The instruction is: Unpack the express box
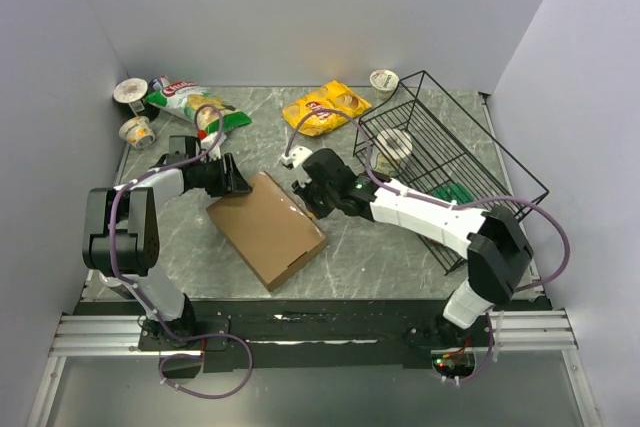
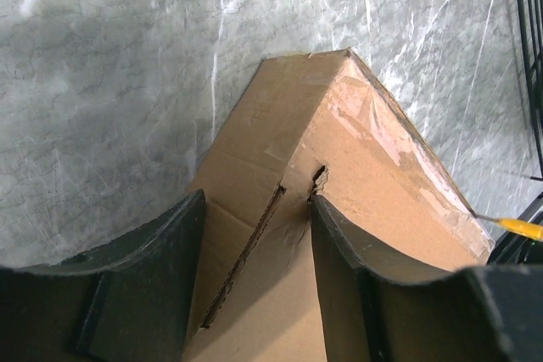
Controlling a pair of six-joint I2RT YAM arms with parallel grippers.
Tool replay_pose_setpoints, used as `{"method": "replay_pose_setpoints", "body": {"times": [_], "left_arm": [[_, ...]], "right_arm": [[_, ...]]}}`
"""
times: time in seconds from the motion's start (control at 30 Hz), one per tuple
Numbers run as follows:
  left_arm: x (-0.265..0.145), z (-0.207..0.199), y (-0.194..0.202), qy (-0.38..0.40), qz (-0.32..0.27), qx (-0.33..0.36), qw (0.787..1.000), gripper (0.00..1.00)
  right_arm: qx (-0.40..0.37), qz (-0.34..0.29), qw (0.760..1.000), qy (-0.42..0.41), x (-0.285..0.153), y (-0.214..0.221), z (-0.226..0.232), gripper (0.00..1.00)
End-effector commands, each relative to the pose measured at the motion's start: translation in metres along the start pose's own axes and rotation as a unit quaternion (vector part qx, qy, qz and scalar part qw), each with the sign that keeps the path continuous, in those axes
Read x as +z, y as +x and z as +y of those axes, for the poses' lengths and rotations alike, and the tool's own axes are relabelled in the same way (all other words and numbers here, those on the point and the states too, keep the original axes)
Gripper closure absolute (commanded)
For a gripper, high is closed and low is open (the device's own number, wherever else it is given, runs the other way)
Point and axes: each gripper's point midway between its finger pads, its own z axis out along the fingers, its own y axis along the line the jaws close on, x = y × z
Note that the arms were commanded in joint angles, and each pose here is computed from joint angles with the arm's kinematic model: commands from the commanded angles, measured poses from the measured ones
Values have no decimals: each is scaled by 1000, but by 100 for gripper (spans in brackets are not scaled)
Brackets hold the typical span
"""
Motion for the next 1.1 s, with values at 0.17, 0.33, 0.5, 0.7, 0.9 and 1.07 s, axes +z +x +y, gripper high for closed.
{"method": "replay_pose_setpoints", "body": {"times": [0.17, 0.33, 0.5, 0.7, 0.9, 1.07], "left_arm": [[4, 49, 9, -107, 7, -15, 994, 57], [3, 53, 8, -118, 6, -16, 993, 57], [3, 55, 9, -118, 6, -16, 993, 57], [1, 53, 9, -116, 6, -14, 993, 57], [0, 14, -6, -22, -9, 17, 1000, 49], [-12, -22, -23, 49, -22, 53, 997, 37]], "right_arm": [[21, 10, 1000, 7, -39, 22, -1, 100], [27, 25, 999, -6, -51, 36, 3, 100], [35, 51, 998, -11, -64, 59, 4, 100], [37, 38, 999, 5, -83, 49, -7, 100], [80, -93, 991, 43, -113, -32, -54, 100], [43, -153, 983, 89, -106, -69, -85, 100]]}}
